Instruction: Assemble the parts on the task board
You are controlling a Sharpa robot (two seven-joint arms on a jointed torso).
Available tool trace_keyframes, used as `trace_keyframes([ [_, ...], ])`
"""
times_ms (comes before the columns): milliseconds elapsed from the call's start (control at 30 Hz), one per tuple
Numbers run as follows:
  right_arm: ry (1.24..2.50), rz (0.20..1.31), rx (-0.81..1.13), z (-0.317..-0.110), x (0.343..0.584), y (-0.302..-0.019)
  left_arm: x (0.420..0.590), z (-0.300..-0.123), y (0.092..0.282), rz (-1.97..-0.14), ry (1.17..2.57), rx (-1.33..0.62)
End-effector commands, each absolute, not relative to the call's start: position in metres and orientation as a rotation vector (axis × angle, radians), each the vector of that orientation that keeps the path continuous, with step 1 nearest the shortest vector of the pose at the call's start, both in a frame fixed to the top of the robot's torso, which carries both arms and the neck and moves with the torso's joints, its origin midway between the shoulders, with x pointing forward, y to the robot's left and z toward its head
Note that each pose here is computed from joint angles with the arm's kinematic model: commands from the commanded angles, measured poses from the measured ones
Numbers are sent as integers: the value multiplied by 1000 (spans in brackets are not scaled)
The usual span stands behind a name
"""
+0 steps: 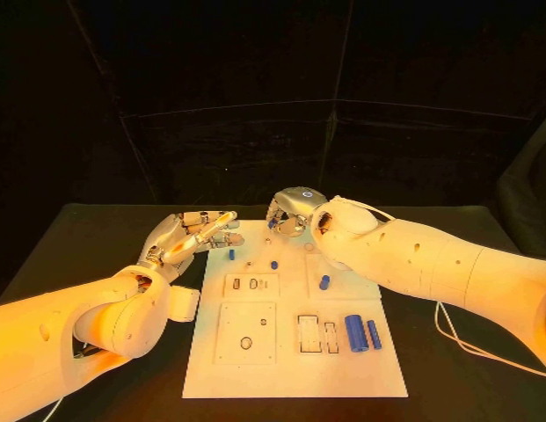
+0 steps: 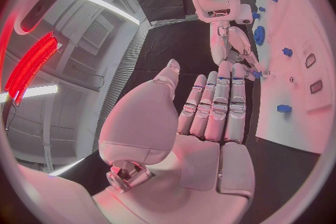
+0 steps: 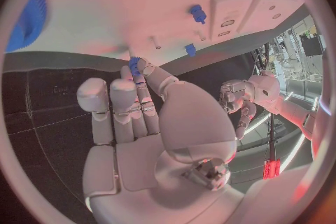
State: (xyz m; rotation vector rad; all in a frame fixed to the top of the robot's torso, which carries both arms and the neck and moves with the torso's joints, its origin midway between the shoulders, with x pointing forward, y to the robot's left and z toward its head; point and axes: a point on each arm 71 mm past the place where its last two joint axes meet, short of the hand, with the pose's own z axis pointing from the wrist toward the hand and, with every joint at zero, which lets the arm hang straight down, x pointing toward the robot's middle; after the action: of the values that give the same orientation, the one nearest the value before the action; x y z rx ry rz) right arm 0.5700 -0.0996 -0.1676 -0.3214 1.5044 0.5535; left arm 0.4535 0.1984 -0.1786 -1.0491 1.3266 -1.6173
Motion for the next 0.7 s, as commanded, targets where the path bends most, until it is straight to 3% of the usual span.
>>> trace_keyframes([
  [33, 1516, 516, -336, -167, 572, -99, 453, -177, 196, -1636, 1330, -1038],
  [700, 1531, 498, -365, -169, 572, -91, 454, -176, 195, -1640, 1336, -1037],
])
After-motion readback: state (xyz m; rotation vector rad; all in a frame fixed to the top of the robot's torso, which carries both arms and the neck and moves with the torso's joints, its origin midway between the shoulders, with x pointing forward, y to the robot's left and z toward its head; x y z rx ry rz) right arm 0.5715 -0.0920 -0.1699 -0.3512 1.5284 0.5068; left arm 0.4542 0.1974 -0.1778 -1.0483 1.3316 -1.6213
